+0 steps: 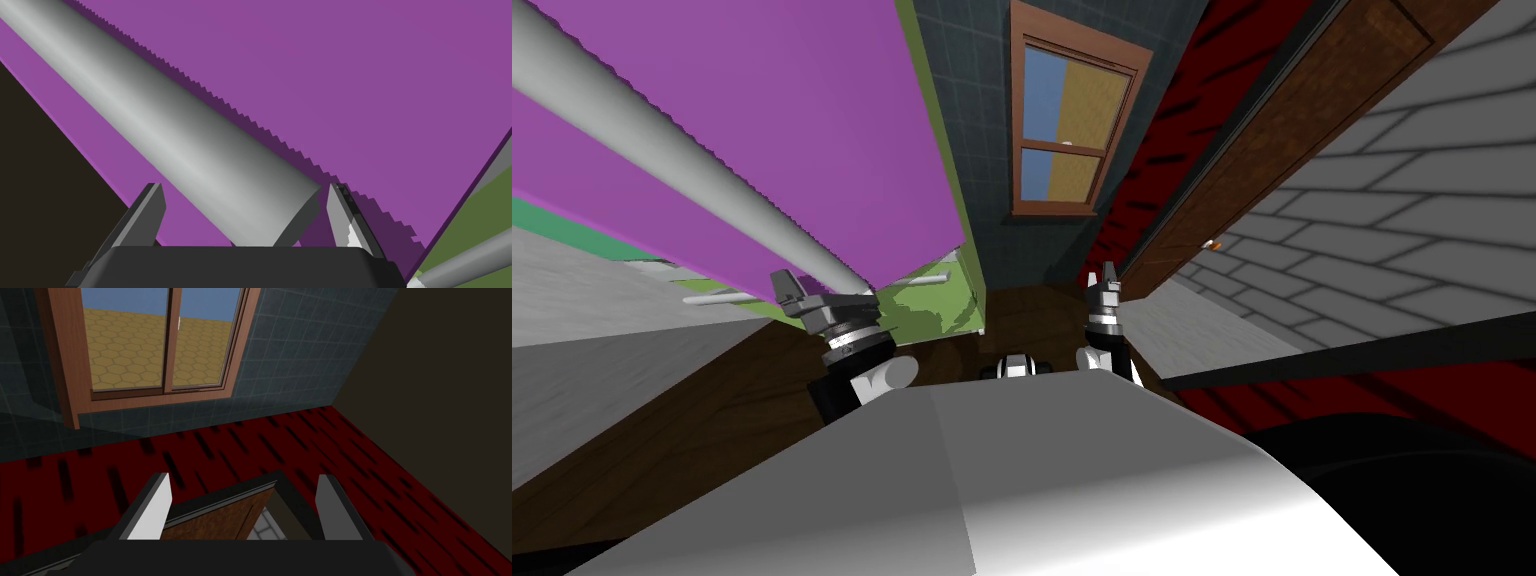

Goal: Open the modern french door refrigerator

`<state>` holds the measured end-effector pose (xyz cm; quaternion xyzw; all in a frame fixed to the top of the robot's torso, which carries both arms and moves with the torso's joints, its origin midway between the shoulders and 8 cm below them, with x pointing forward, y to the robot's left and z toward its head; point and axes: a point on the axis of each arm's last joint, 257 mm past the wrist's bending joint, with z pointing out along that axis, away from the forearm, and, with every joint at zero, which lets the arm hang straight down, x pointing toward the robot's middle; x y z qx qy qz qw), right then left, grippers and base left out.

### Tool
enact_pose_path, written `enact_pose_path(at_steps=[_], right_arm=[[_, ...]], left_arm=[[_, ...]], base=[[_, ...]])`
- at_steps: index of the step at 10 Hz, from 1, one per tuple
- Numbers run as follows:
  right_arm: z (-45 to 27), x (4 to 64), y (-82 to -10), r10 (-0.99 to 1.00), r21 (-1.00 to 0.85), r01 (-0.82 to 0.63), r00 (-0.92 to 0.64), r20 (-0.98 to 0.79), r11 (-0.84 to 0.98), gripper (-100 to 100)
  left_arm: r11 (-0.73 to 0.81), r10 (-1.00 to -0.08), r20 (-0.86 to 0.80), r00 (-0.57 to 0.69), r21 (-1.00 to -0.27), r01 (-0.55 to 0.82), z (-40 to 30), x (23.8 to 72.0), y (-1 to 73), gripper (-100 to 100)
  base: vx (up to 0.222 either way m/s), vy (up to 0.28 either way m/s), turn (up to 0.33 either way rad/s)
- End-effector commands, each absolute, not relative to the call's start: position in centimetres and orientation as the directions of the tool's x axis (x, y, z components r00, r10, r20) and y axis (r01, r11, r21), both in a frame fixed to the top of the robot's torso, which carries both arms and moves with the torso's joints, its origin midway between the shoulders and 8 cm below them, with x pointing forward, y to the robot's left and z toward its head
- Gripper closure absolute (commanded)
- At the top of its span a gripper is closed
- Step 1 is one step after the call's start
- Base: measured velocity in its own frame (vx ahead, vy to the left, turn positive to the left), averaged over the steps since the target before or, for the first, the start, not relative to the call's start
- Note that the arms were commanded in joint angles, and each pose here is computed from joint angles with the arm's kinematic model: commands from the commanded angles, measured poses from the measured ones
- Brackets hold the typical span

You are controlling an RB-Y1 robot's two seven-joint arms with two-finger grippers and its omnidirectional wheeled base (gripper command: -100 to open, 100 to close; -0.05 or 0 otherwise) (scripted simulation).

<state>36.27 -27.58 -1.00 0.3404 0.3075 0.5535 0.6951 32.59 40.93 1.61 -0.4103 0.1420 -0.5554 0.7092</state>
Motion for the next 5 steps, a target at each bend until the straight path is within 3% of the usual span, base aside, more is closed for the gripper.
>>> enact_pose_path(at_steps=[1, 5], right_arm=[[-1.00, 36.27, -27.58, 0.979, 0.814, -0.560, 0.198, -0.051, 0.156, 0], [-1.00, 36.27, -27.58, 0.979, 0.814, -0.560, 0.198, -0.051, 0.156, 0]], left_arm=[[0.045, -0.903, 0.253, 0.346, -0.747, 0.664, 1.22, 32.67, 41.04, 0], [0.041, -0.902, 0.251, 0.352, -0.761, 0.647, 0.42, 32.87, 41.19, 0]], base=[[0.000, 0.000, 0.000], [0.000, 0.000, 0.000]])
